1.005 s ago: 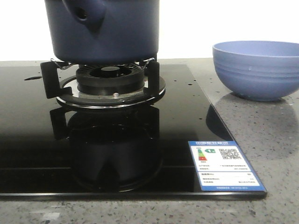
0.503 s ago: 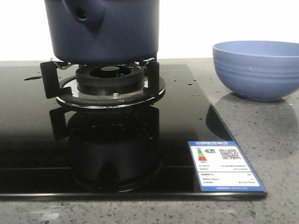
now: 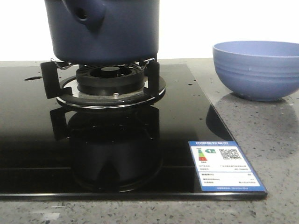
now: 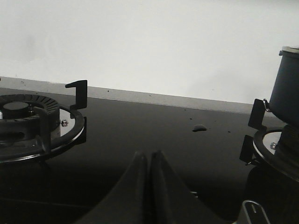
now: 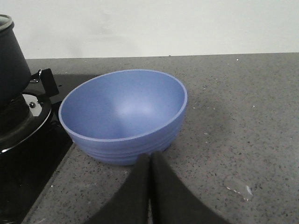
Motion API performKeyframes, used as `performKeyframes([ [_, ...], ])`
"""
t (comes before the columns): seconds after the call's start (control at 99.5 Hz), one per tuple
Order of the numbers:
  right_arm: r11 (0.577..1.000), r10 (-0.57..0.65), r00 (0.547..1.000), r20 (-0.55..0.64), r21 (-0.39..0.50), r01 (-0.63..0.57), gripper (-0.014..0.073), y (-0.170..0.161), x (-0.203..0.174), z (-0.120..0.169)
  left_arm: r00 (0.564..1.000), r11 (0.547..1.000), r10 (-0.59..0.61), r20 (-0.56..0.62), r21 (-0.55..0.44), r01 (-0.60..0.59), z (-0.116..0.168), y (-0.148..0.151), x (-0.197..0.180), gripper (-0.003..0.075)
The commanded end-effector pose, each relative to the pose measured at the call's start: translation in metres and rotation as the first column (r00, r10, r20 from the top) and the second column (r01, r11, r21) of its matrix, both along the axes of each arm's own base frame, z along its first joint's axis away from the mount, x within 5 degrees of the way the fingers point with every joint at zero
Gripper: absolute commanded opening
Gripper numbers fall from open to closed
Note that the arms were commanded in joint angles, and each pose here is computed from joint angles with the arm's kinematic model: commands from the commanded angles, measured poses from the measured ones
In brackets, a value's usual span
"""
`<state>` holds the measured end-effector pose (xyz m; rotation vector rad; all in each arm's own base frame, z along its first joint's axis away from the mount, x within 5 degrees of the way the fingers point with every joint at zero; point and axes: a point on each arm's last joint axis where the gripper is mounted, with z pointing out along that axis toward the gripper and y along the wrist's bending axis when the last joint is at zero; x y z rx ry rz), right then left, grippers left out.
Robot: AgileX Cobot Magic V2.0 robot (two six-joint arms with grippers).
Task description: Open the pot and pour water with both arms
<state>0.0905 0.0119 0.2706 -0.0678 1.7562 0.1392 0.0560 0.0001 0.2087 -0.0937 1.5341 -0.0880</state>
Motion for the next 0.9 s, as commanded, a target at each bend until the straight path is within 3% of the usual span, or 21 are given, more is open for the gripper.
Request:
performKeyframes([
  [0.0, 0.999, -0.042, 0.997, 0.062, 0.008, 0.042, -0.0062, -0.0037, 0.0012, 0.0123, 0.998, 1.0, 0.004, 0.067, -0.02, -0.003, -0.0033, 0.0005, -0.0011, -0.002],
  [0.894, 0.998, -0.062, 0.995, 0.082, 0.003, 0.062, -0.0062, -0.0056, 0.0015, 0.014, 0.998, 1.0, 0.004, 0.067, -0.02, -0.003, -0.0033, 0.0005, -0.0011, -0.002],
])
